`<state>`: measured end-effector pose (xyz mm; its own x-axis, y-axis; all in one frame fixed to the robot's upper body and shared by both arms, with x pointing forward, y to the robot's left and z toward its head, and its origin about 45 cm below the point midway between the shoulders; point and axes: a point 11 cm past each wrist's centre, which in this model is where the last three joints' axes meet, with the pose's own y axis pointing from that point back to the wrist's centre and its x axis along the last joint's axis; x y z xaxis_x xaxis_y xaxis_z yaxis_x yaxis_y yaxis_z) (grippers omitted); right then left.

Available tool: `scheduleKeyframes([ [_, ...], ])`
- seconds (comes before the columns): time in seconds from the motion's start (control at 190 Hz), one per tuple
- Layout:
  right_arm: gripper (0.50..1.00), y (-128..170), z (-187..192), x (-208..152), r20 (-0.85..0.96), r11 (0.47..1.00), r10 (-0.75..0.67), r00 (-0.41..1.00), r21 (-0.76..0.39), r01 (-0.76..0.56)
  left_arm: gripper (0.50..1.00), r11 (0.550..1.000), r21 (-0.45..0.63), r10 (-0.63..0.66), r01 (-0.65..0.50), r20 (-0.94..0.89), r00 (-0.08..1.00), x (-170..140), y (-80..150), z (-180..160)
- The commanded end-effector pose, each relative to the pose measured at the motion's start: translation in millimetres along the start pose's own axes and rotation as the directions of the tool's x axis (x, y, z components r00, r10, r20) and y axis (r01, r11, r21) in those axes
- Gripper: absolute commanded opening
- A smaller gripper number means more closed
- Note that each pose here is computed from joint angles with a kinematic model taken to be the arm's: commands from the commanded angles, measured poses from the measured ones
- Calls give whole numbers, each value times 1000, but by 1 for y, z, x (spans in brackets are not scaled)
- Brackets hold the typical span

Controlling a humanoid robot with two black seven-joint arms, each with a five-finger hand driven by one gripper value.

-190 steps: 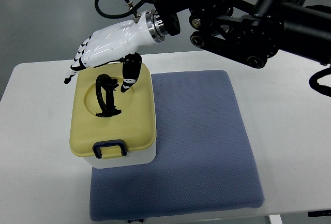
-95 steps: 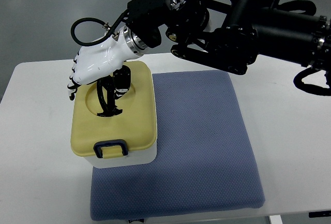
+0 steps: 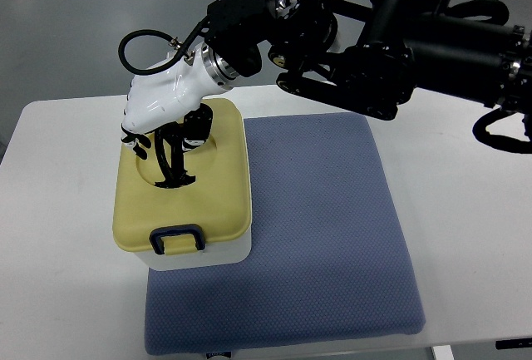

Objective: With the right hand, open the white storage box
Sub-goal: 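Lower the right hand and close its fingers around the black lid handle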

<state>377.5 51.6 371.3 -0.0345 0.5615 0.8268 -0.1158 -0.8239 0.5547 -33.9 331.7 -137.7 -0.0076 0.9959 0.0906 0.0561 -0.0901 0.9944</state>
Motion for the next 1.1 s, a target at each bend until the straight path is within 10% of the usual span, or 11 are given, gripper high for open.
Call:
scheduleKeyframes([
  [0.0, 654, -1, 0, -2, 5, 1000, -1, 1000, 2, 1, 1000, 1000, 0, 0, 0, 0, 1000, 0, 0, 0],
  [0.252, 646, -3, 0, -13, 6, 1000, -31, 1000, 2, 31, 1000, 1000, 0, 0, 0, 0, 1000, 0, 0, 0],
  [0.599, 500, -3, 6, -18, 24, 999, -33, 999, -14, 33, 1000, 1000, 0, 0, 0, 0, 1000, 0, 0, 0],
  [1.092, 500, 0, 5, -8, 23, 1000, -10, 1000, -6, 10, 1000, 1000, 0, 0, 0, -1, 1000, 0, 0, 0],
])
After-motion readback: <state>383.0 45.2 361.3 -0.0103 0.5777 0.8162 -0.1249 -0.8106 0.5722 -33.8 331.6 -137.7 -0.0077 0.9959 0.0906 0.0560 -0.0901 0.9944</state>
